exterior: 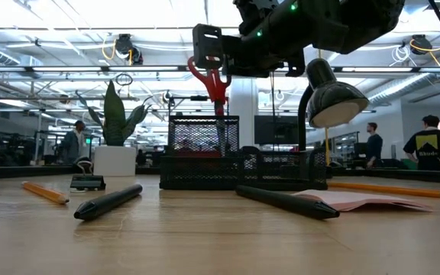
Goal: Pick and place office supplies into organizer
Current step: Put the scissor into the desk organizer
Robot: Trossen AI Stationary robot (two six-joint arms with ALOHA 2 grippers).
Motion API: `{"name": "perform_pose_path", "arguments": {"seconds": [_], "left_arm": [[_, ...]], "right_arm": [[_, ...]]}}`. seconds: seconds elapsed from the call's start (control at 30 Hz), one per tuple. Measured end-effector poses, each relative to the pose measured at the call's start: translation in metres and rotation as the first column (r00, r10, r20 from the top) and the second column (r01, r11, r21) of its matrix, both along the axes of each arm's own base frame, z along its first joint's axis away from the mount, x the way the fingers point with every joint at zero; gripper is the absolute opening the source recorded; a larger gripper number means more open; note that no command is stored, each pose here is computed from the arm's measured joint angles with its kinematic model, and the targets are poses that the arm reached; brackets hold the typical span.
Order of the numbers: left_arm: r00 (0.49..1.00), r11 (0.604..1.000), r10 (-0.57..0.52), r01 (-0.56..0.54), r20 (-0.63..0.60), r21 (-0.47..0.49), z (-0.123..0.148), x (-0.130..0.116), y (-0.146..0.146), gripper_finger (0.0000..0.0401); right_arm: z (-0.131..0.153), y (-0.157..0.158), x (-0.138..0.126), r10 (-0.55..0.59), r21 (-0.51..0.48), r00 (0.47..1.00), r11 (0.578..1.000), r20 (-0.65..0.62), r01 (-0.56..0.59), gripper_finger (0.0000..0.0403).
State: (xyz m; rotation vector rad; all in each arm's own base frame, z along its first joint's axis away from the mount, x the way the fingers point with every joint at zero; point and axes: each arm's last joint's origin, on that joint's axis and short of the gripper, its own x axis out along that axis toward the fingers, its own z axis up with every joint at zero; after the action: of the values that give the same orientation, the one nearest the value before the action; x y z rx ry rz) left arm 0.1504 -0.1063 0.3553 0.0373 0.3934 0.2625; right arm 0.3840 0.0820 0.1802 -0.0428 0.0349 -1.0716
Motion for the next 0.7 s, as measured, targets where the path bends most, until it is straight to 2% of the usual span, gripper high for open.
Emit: {"name": "perform_pose_path", "arguments": {"seconds": [0.27,0.7], "left_arm": [[1.000,1.000,0.000,0.000,0.000,0.000,0.0000,0.0000,0.0000,0.0127],[1.000,1.000,0.000,0.000,0.000,0.000,0.0000,0.0000,0.0000,0.0127]], "right_arm": [[0.0082,-0.0002,-0.0001,0.000,-0.027,1.000,1.000,0.000,0.000,0.0014],[0.0042,-0.0031,0.0012,0.011,-0.012,1.000,1.000,-0.002,-0.011,0.0014]]}}
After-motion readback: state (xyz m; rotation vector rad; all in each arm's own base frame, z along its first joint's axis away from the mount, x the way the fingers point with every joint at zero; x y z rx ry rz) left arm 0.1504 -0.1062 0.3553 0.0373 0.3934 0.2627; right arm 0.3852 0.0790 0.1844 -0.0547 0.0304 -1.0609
